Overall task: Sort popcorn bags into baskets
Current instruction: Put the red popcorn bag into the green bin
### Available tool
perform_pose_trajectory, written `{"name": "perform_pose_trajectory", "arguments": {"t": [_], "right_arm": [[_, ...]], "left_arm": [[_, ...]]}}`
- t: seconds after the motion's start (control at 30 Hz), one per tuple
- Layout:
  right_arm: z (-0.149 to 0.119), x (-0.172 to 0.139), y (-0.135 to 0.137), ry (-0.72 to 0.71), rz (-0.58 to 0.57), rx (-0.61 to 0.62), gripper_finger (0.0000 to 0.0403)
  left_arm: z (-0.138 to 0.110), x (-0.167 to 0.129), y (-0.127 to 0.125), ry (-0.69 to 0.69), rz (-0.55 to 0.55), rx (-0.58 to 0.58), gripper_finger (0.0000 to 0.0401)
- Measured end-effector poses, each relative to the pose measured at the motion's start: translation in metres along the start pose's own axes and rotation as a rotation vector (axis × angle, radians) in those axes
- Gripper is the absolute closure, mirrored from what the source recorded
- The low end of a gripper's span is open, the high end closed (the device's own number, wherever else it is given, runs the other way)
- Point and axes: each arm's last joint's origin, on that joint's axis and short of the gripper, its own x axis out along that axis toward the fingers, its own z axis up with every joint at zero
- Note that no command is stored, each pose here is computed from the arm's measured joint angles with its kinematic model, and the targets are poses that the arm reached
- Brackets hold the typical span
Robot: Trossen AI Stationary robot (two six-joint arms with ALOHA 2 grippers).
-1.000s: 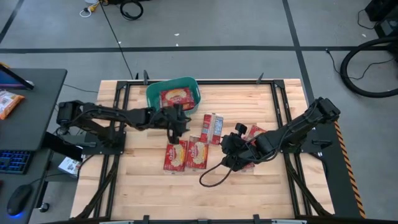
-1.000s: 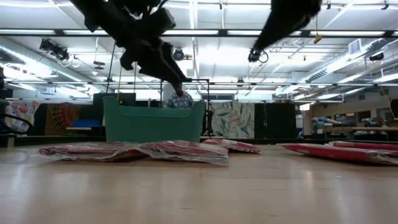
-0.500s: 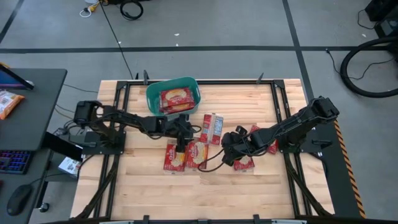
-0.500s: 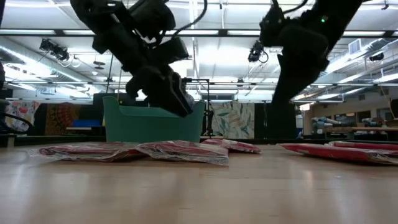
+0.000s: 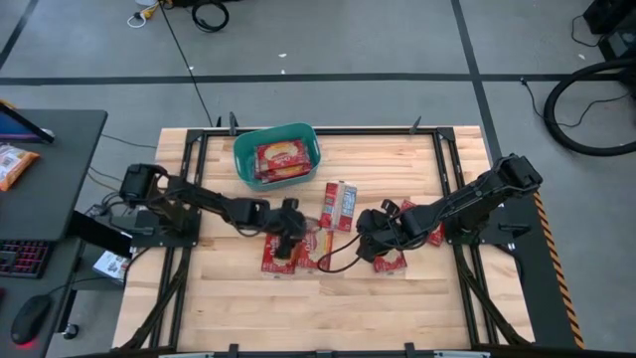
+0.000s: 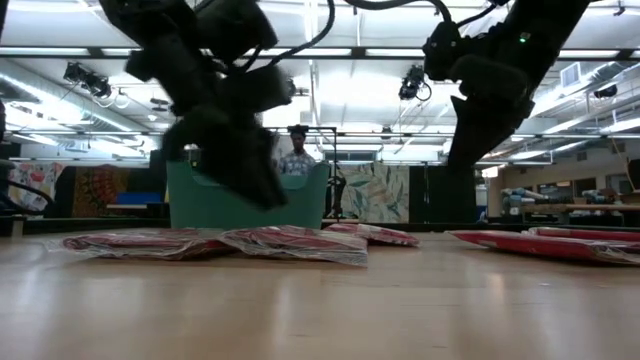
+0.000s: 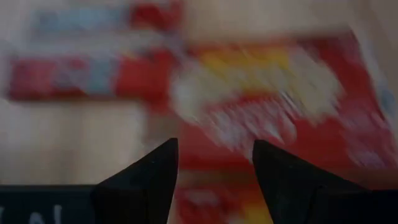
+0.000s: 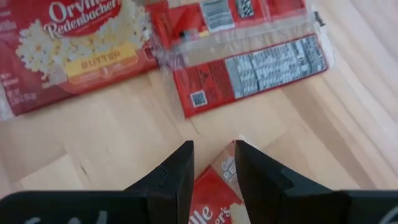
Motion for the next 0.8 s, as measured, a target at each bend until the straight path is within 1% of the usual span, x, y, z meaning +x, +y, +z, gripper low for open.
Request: {"name": "perform_pose_trajectory", "arguments": {"t": [0.17,0.23,0.33,0.5,0.7,0.8], "right_arm": [[0.0,-0.002,0.003,-0.051,-0.018,0.001,0.0282],[0.0,-0.003,0.003,-0.075,-0.03,-0.001,0.0282],[0.002,-0.003,0.005,-0.104,-0.024,-0.006,0.0282],[0.007,-0.004,0.011,-0.147,0.028,-0.056,0.0282],[0.014,-0.005,0.016,-0.207,0.072,-0.153,0.0282],[0.016,-0.005,0.016,-0.223,0.072,-0.18,0.0282]], "left_arm": [[-0.014,-0.006,-0.032,0.149,-0.077,0.066,0.0191],[-0.017,-0.009,-0.044,0.179,-0.098,0.101,0.0191],[-0.019,-0.013,-0.059,0.201,-0.123,0.122,0.0191],[-0.024,-0.019,-0.074,0.26,-0.138,0.079,0.0191],[-0.041,-0.03,-0.077,0.452,-0.106,0.003,0.0191],[-0.043,-0.035,-0.079,0.465,-0.093,-0.036,0.0191]]}}
